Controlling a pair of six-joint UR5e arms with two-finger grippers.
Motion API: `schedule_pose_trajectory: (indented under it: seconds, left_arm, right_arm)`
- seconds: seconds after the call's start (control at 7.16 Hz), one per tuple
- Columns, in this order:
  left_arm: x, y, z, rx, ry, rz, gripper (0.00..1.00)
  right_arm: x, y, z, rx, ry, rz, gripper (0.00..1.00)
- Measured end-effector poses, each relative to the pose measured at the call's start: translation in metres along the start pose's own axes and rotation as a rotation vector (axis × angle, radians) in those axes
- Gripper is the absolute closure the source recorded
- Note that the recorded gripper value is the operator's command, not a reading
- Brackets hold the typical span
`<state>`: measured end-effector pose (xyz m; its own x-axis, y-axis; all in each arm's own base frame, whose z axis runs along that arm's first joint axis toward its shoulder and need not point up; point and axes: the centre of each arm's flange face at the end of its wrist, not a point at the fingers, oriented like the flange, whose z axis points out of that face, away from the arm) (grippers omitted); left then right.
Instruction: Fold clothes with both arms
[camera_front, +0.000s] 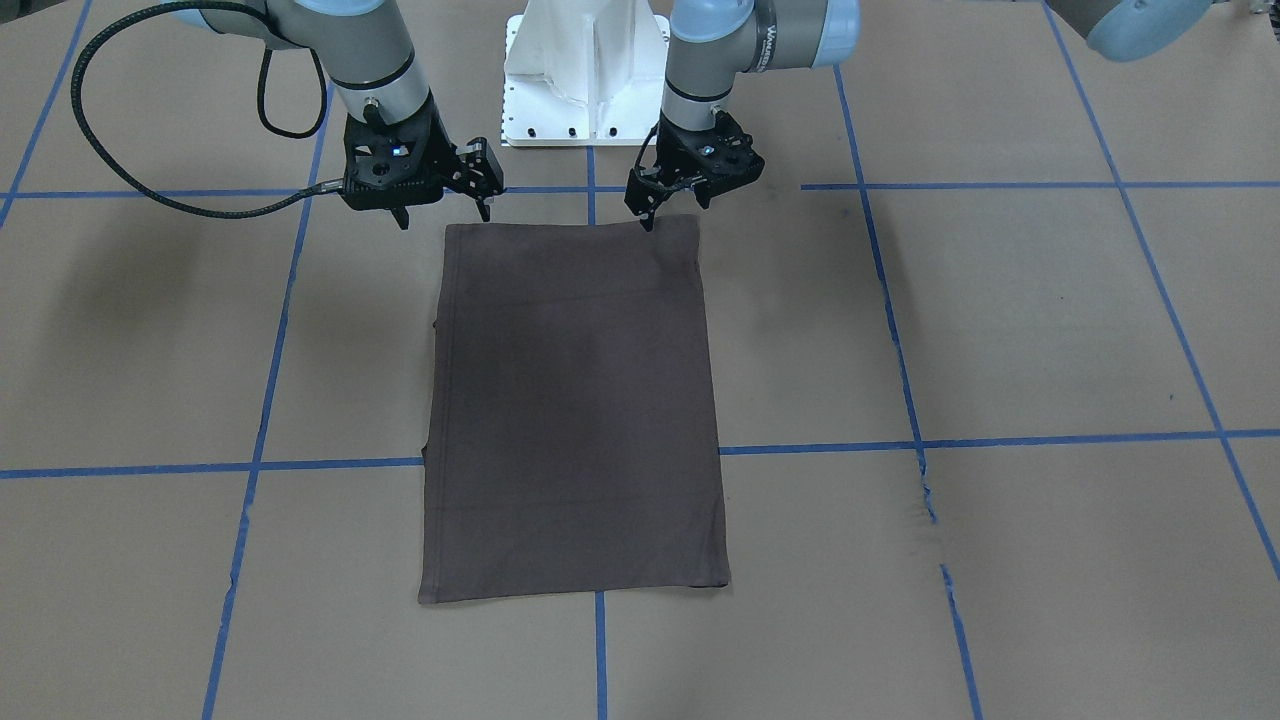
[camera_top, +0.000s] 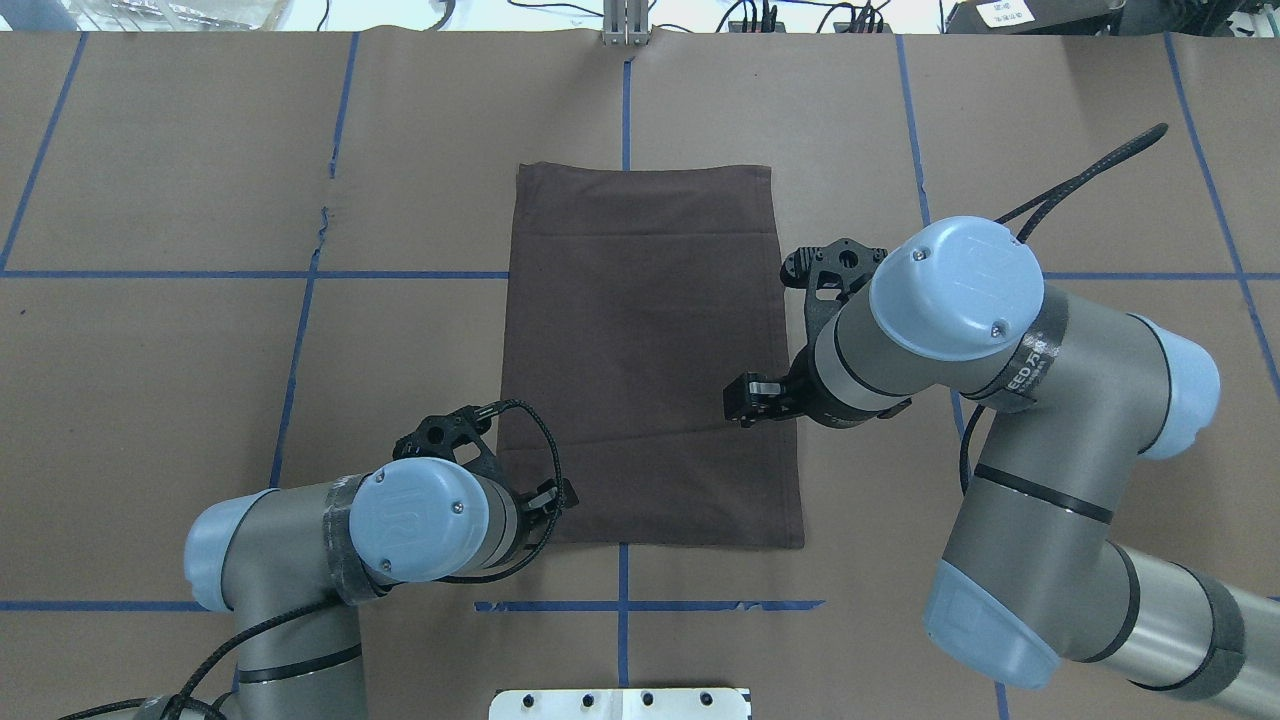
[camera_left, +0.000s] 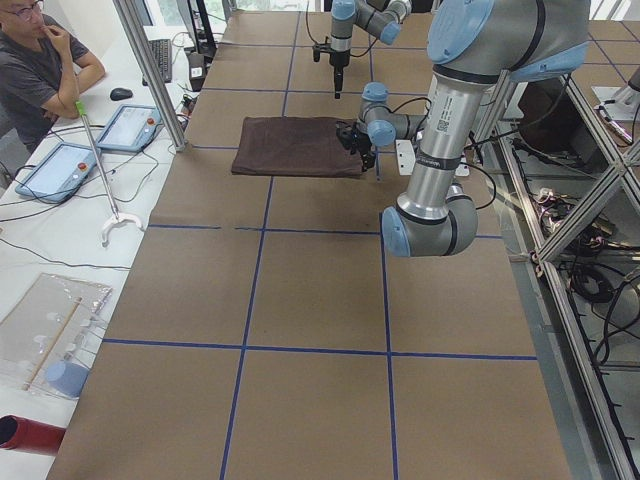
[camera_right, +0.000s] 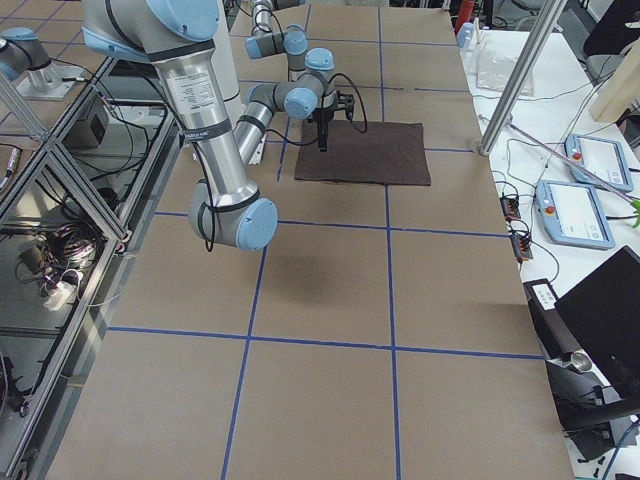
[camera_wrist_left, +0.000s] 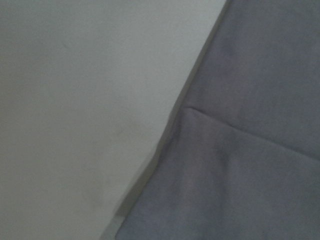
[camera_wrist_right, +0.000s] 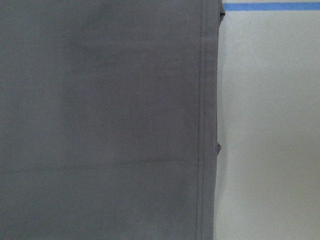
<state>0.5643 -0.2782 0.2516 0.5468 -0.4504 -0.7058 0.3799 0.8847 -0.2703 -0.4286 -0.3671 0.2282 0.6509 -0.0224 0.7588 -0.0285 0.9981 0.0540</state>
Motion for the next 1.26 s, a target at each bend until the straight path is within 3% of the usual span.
schedule_pose_trajectory:
  seconds: [0.98, 1.26]
  left_arm:
    - [-0.0048, -0.0074, 0.0089, 0.036, -0.014, -0.004, 0.17]
    - [-0.0094, -0.0082, 0.0114, 0.037, -0.021, -0.003, 0.27]
  right_arm:
    - [0.0018, -0.0026, -0.0012, 0.003, 0.001, 0.004, 0.00]
    - [0.0021, -0.0030, -0.0015, 0.004, 0.001, 0.005, 0.00]
